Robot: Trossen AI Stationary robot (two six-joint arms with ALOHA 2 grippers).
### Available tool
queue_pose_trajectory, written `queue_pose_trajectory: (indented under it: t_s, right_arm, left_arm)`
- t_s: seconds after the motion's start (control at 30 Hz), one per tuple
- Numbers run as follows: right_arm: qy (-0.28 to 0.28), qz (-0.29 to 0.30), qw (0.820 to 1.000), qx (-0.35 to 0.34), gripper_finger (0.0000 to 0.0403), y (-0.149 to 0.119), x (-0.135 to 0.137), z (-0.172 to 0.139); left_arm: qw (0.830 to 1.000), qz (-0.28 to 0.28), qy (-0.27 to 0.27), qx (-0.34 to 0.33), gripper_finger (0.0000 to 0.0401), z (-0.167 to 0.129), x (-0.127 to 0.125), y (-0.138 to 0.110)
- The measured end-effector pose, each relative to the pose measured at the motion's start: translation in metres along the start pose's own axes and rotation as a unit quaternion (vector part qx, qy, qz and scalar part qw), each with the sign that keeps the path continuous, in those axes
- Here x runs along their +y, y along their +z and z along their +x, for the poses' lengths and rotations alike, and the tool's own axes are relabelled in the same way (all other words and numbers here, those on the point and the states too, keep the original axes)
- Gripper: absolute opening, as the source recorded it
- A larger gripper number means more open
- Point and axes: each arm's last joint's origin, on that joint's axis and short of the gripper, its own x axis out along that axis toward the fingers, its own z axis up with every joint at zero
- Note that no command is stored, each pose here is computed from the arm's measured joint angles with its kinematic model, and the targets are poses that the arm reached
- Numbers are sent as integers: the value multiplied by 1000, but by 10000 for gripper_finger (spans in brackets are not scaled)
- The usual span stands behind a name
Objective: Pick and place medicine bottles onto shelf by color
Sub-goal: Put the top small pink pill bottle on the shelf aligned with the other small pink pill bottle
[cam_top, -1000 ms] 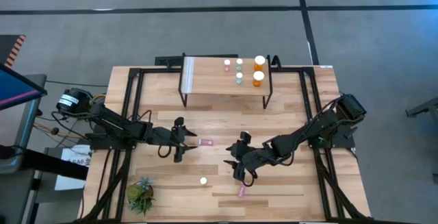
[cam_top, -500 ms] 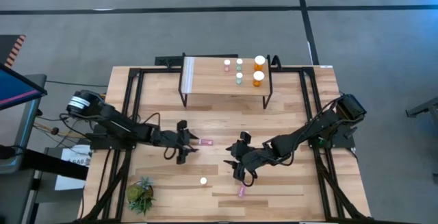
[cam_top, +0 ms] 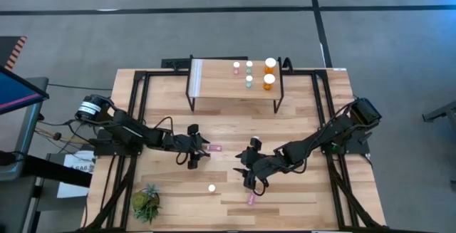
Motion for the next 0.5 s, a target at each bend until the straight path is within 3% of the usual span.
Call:
queue_pose_trajectory:
  t_s: [0.5]
  right_arm:
    - [0,-1,1000,-1,249,0,0,0]
  left_arm:
    - [1000,-14,-6,17,224,-1,6,-8]
